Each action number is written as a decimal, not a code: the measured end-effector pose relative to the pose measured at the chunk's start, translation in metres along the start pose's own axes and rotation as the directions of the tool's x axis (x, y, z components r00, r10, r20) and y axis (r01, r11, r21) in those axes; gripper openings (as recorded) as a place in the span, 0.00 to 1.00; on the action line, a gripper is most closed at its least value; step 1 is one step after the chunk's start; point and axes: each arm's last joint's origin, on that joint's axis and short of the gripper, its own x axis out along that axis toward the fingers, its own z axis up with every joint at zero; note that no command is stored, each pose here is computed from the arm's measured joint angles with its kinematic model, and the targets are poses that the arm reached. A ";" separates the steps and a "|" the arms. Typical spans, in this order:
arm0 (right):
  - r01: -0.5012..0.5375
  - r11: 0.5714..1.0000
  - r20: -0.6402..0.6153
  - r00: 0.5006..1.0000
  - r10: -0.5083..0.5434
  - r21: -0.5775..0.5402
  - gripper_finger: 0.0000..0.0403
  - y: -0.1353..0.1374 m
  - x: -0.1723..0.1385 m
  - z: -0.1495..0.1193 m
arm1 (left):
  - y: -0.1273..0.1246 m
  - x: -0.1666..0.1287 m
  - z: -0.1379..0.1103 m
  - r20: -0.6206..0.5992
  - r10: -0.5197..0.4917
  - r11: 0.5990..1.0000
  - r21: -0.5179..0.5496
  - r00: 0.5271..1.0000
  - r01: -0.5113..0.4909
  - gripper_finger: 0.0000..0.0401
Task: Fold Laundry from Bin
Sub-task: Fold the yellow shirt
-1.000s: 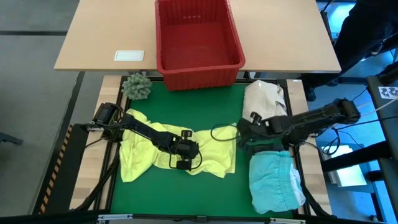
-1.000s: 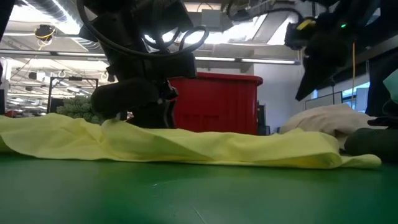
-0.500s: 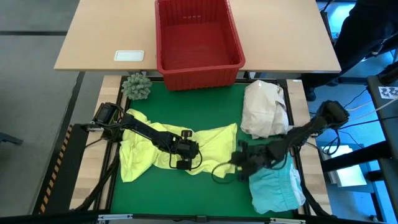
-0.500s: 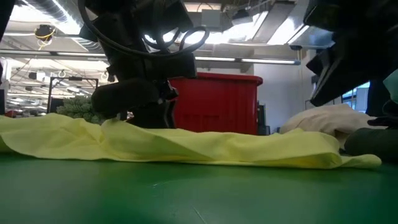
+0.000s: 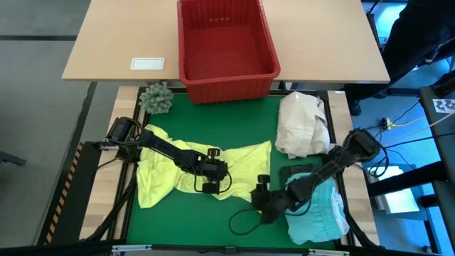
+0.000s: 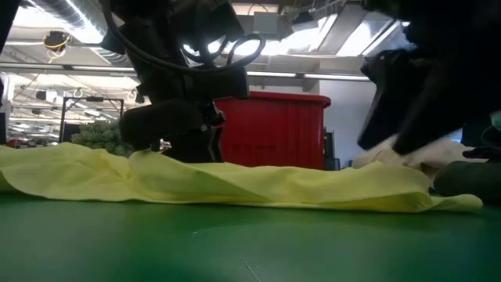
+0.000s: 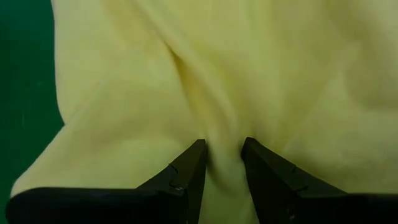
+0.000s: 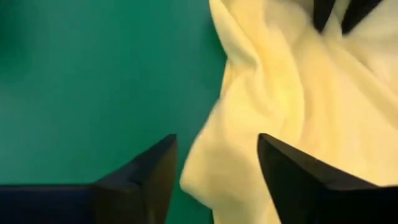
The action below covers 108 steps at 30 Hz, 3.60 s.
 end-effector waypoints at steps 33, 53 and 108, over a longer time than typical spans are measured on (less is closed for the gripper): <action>0.180 0.981 -0.461 0.878 -0.127 0.074 0.02 -0.003 -0.002 -0.014 | 0.001 0.000 0.001 0.006 0.002 1.000 -0.005 1.000 -0.002 0.27; 0.327 0.945 -0.457 0.836 -0.304 -0.029 0.12 -0.008 -0.043 0.028 | 0.002 0.000 0.001 0.008 0.005 1.000 -0.006 1.000 -0.005 0.27; 0.527 0.834 -0.486 0.693 -0.533 -0.163 0.00 -0.031 -0.058 0.026 | 0.002 0.000 0.001 0.010 0.008 1.000 -0.006 1.000 -0.008 0.27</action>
